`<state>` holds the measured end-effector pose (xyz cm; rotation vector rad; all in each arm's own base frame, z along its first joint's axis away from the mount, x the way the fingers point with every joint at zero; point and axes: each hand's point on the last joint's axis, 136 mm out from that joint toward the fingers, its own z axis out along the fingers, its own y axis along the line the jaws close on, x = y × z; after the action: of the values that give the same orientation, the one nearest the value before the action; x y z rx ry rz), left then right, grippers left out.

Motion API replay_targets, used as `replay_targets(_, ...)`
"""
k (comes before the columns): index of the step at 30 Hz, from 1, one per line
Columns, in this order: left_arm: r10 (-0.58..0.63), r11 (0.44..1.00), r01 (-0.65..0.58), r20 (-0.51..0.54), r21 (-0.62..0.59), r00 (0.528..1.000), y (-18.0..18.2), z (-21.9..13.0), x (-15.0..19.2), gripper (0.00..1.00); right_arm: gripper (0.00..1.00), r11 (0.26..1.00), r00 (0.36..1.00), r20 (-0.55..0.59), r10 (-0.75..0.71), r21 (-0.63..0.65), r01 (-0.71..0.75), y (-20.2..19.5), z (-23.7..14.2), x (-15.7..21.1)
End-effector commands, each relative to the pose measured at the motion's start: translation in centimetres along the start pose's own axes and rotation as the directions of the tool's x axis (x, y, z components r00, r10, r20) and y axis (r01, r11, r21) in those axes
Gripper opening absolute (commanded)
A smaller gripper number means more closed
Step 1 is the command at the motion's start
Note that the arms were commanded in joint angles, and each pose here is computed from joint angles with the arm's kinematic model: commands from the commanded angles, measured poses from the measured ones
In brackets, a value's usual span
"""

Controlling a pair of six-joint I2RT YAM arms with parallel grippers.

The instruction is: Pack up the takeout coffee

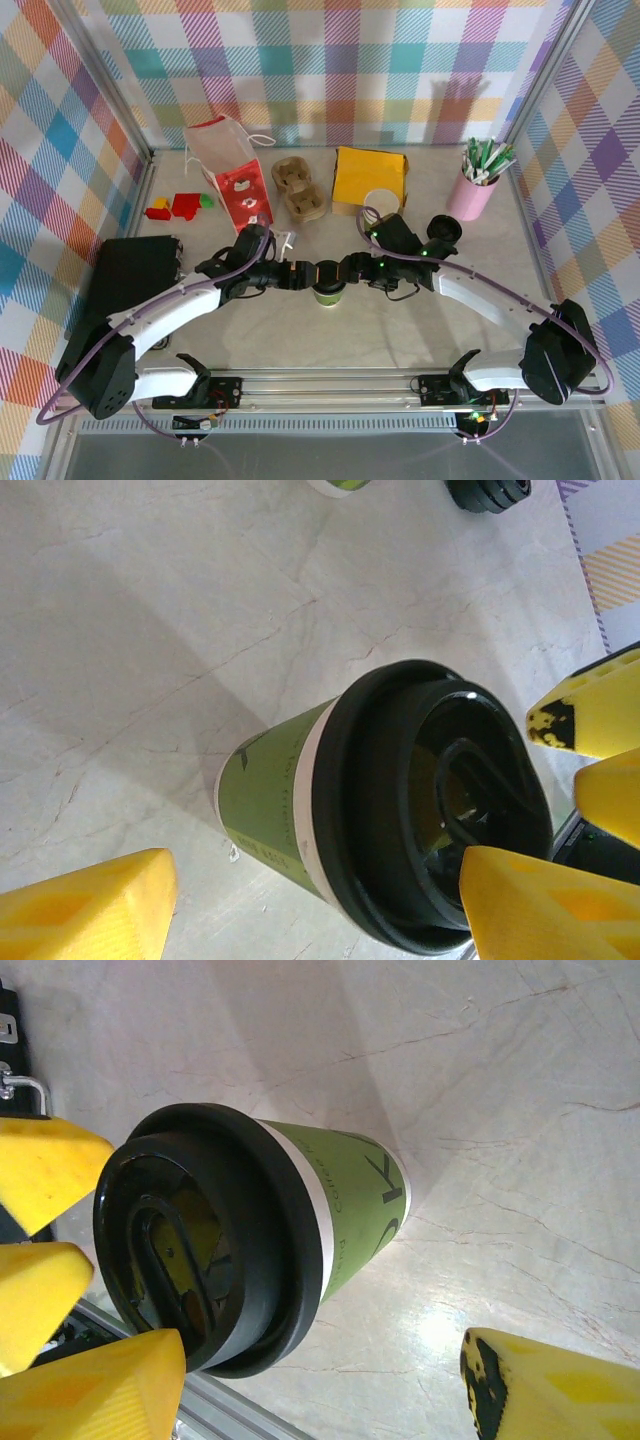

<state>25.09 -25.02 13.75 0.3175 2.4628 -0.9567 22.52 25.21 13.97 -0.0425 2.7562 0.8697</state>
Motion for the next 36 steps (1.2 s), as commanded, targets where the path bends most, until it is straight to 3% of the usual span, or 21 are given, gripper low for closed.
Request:
replay_targets(1,0.052,0.998,-0.053,0.051,0.03,0.997,-1.4,-0.1,-2.0,0.75,0.73,0.999,1.0,0.022,-0.004,-0.034,0.004,0.7,0.2,-0.6)
replay_targets(13,0.049,0.999,-0.05,0.017,0.016,0.999,-0.7,1.4,-1.7,0.72,0.71,1.0,1.0,0.015,0.011,-0.018,-0.01,0.0,1.9,-1.2)
replay_targets(36,0.005,0.998,-0.007,-0.027,-0.064,1.0,2.5,1.6,1.9,0.61,0.66,0.998,0.998,-0.018,0.052,0.036,-0.052,-1.9,3.6,-0.4)
